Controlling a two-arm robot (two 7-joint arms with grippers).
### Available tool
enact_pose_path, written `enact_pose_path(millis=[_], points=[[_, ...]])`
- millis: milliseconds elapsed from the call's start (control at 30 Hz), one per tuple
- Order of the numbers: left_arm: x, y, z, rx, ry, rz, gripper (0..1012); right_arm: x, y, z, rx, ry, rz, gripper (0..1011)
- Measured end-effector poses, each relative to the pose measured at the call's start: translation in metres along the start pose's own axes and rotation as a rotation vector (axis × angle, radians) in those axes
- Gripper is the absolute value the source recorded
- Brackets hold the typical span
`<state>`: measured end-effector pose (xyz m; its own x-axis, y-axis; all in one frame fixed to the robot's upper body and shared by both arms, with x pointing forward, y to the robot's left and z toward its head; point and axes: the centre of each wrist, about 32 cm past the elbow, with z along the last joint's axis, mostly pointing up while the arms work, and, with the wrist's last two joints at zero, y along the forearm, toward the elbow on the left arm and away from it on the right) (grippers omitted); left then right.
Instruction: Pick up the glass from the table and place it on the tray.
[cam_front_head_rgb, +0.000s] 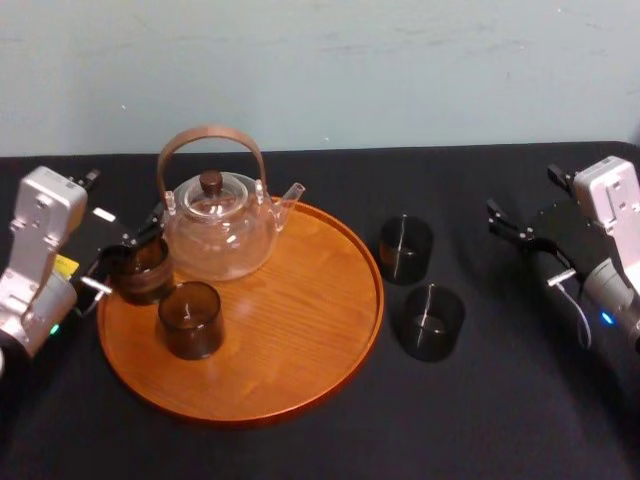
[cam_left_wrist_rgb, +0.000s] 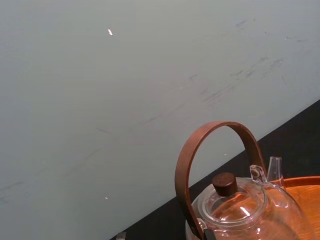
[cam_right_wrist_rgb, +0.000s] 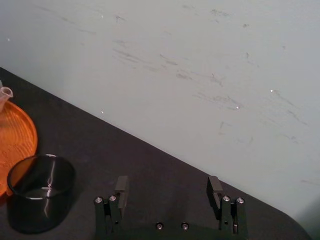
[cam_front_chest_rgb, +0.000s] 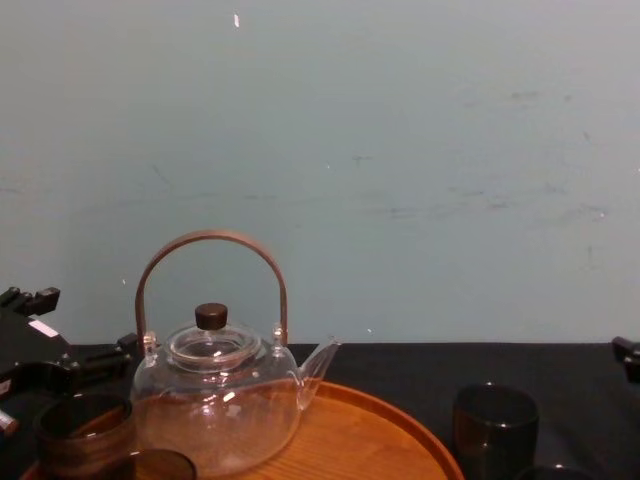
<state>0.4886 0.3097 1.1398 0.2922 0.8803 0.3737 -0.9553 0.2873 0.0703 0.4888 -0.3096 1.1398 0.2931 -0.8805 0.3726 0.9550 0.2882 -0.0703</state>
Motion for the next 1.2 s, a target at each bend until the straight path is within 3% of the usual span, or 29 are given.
enact_pose_path(millis=[200, 400, 600, 667, 833, 1200], points=[[0.0, 0.0, 0.0, 0.0, 0.0, 0.0, 1001, 0.002, -0.005, 0.002, 0.003, 0.039, 0.048, 1002], [0.0, 0.0, 0.0, 0.0, 0.0, 0.0, 1001, 0.0003, -0.03, 0.011, 0.008, 0.054, 0.119, 1002], [0.0, 0.0, 0.0, 0.0, 0.0, 0.0, 1001, -0.0119, -0.061, 0.025, 0.032, 0.077, 0.186, 1002], [0.0, 0.0, 0.0, 0.0, 0.0, 0.0, 1001, -0.0138, -0.065, 0.026, 0.033, 0.08, 0.194, 1002], [0.0, 0.0, 0.0, 0.0, 0.0, 0.0, 1001, -0.0277, -0.086, 0.032, 0.042, 0.122, 0.255, 1002], [0.0, 0.0, 0.0, 0.0, 0.0, 0.0, 1002, -0.0454, -0.099, 0.029, 0.008, 0.187, 0.338, 1002]])
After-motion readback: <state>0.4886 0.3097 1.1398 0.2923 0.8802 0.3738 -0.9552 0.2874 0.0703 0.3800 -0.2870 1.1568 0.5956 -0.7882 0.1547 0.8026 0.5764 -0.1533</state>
